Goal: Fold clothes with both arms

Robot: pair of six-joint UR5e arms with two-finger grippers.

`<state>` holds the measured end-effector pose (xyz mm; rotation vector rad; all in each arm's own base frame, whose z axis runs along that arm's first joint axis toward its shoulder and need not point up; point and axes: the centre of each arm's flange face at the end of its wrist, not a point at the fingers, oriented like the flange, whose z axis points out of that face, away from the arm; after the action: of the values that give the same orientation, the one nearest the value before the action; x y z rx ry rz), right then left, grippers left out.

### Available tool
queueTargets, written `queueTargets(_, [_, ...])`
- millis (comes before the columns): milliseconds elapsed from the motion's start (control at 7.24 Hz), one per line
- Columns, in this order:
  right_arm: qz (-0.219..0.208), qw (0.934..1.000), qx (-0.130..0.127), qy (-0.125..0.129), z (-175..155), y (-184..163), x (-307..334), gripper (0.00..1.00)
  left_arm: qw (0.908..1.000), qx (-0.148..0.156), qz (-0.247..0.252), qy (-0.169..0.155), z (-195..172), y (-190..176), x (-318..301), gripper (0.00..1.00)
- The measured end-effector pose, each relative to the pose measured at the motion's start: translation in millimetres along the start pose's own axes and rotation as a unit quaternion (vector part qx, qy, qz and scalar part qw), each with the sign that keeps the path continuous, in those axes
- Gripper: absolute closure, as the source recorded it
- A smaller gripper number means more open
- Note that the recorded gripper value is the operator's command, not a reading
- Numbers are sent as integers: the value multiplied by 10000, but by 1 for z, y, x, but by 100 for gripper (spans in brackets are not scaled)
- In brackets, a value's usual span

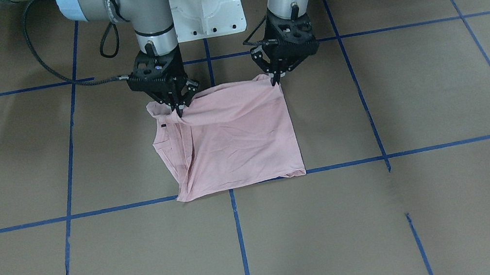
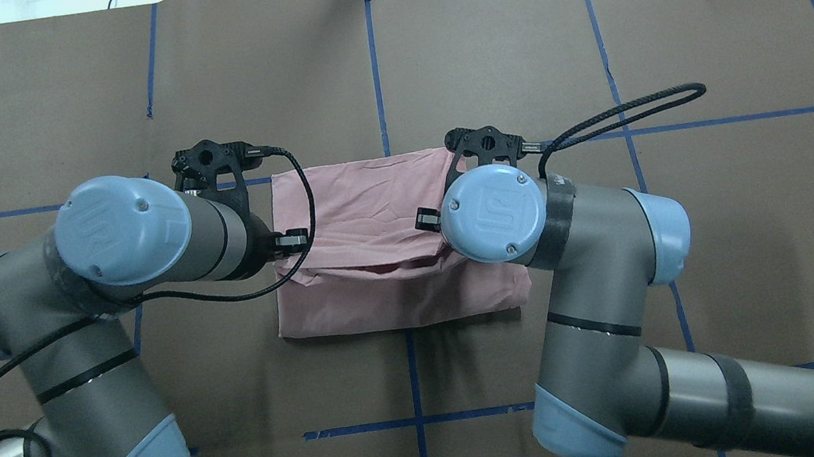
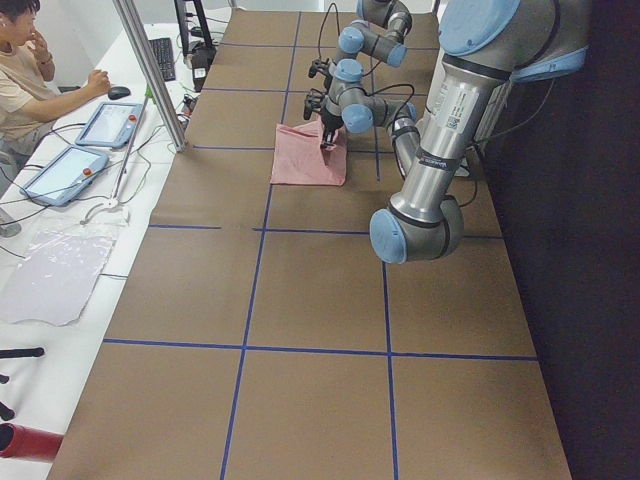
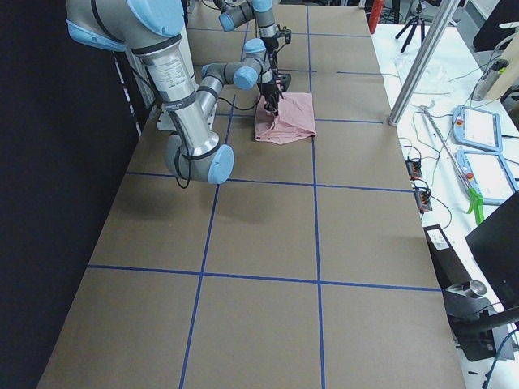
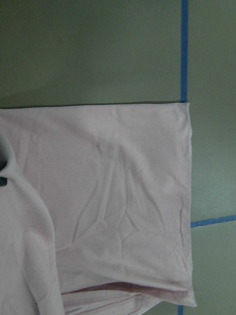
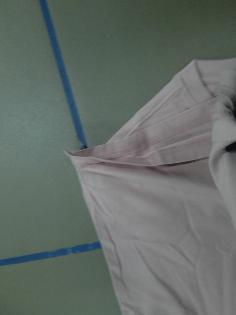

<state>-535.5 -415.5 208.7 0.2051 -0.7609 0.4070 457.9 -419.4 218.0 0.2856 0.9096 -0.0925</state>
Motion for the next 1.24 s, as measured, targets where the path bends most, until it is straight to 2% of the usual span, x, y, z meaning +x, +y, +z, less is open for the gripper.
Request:
queueTargets(138, [-48, 10000, 2, 67, 32, -41, -19, 0, 9996, 215, 74, -177, 31, -50, -9, 1])
queueTargets(276, [-260, 9996, -35, 106, 67, -96, -38, 0, 9980, 458, 284, -335, 68, -113, -32, 0])
queueTargets(414, [-517, 9986, -109, 72, 84, -150, -48, 0, 9957, 575, 615, -380, 90, -167, -63, 0])
queueTargets(552, [-685, 9972, -305, -41, 81, -195, -44, 0, 9943, 491, 911, -271, 89, -200, -89, 0])
queueTargets(828, [-914, 9931, -654, -319, 59, -249, -26, 0, 9920, 354, 1213, 5, 71, -210, -116, 0])
queueTargets(1242, [-1276, 9882, -706, -473, 45, -278, 52, 0, 9831, 496, 1758, 124, 19, -207, -173, 0])
